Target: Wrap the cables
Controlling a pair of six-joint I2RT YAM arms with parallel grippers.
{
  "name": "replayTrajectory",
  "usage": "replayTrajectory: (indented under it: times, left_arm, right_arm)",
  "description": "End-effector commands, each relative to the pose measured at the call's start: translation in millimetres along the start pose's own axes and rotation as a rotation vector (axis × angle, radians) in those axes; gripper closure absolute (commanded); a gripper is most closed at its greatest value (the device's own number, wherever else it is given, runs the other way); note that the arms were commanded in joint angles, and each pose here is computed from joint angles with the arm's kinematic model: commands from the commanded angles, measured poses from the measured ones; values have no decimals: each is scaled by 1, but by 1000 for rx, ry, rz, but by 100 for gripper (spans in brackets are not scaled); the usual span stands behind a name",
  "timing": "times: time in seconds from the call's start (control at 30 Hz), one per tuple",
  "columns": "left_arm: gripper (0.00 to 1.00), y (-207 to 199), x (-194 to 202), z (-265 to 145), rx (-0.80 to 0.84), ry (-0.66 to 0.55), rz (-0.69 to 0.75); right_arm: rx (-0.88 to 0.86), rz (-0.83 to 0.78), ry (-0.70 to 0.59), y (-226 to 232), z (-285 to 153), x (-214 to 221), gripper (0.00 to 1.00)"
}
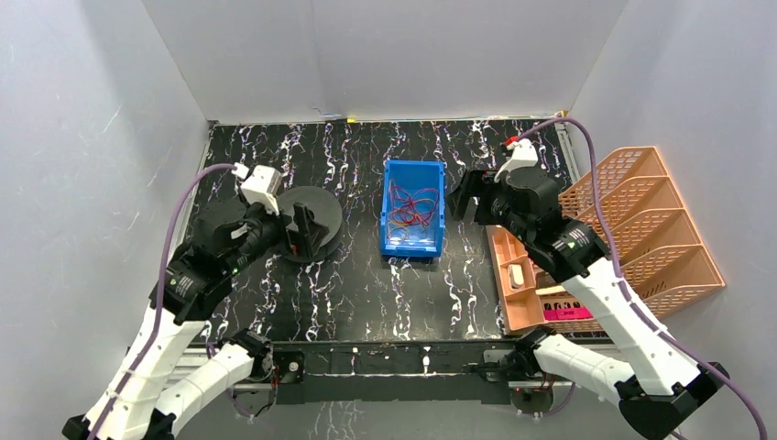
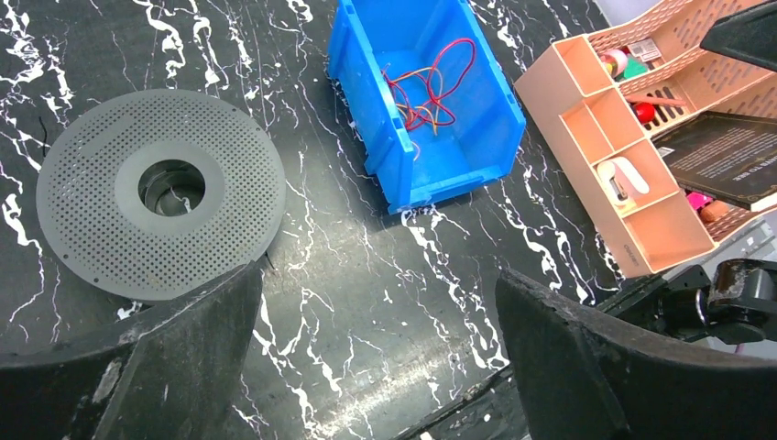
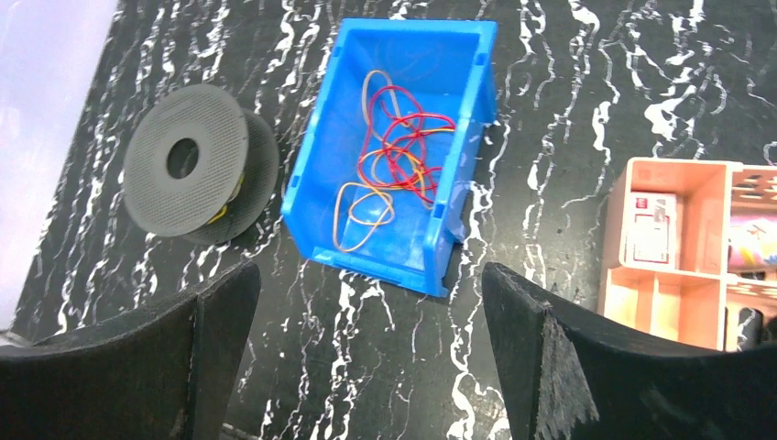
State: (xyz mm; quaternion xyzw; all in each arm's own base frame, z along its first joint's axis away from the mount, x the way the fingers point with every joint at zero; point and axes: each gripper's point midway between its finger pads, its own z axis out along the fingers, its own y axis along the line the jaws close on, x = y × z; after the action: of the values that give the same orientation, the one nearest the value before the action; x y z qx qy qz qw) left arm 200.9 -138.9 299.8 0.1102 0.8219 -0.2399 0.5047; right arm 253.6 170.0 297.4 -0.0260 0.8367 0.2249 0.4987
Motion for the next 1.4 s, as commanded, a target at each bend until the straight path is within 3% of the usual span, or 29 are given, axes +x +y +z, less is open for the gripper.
replayTrajectory:
  times: [0.0,0.5,0.77,1.13,1.37]
  left_arm:
    - [2,-5,-9,15,33,-18,43]
    - [2,2,25,38,28,56,24]
    - [2,11,44,48,4,51,-12]
    - [2,20,65,58,-14,68,-22]
    - [2,16,70,56,12,79,-25]
  right_arm:
    - [93,44,-19,-14,12,-2,2]
    - [48,-135,29,-10,38,7,2]
    - [-114,-114,94,26,55,16,2]
    - [-76,-87,127,50,95,23,8]
    - [11,11,108,49,135,27,18]
